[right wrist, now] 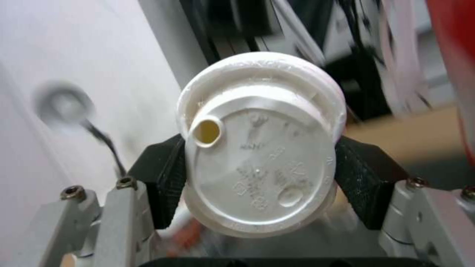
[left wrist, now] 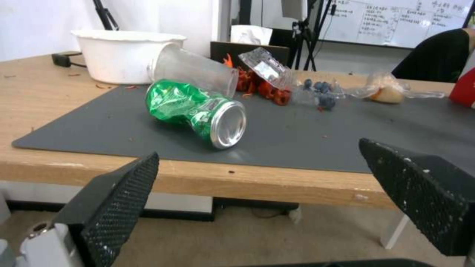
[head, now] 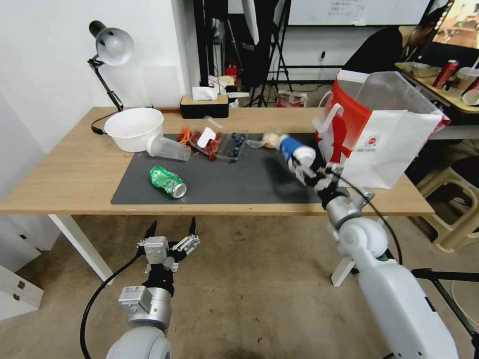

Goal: Pick up the trash from the table and place it into the takeout bag.

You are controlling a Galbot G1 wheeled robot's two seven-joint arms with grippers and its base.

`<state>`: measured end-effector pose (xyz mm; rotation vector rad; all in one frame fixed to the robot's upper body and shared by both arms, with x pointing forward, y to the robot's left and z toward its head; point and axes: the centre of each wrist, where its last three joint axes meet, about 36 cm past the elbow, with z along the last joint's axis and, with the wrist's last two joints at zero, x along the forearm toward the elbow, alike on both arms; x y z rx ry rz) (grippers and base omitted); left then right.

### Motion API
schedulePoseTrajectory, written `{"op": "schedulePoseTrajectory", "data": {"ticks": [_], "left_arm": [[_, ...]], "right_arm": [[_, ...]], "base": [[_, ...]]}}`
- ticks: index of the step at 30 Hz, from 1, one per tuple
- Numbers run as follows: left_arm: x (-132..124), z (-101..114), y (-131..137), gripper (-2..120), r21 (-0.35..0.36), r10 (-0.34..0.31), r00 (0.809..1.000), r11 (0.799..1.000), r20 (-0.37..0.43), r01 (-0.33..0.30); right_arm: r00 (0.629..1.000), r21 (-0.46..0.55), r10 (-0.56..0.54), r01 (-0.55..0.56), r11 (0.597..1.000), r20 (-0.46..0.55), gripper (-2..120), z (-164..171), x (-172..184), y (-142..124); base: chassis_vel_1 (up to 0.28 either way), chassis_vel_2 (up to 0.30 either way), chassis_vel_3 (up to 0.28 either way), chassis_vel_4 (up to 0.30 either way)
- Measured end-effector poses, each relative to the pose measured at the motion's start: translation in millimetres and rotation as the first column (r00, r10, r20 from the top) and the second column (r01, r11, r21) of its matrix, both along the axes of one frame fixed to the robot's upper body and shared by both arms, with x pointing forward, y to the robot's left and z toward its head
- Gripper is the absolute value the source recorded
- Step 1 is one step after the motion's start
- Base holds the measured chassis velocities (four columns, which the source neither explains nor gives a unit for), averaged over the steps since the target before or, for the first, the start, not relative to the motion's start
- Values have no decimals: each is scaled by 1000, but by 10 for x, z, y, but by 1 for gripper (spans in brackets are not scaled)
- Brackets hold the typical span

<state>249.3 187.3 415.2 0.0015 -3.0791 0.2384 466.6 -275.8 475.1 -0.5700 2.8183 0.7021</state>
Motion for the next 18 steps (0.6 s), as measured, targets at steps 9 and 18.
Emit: {"op": "schedulePoseTrajectory", "data": {"ticks": [9,18], "left_arm": [[-18,2,-4,100,2,2,1000,1000,6,-2],[-30,5,-58,100,4,-10,1000,1000,14,10]], "right_arm": [[964,60,-179,171,984,197,63,994,109,-307],[813,-122,-578,582,804,69,71,1356,330,-898]], "base": [[0,0,0,0],[0,0,0,0]]}}
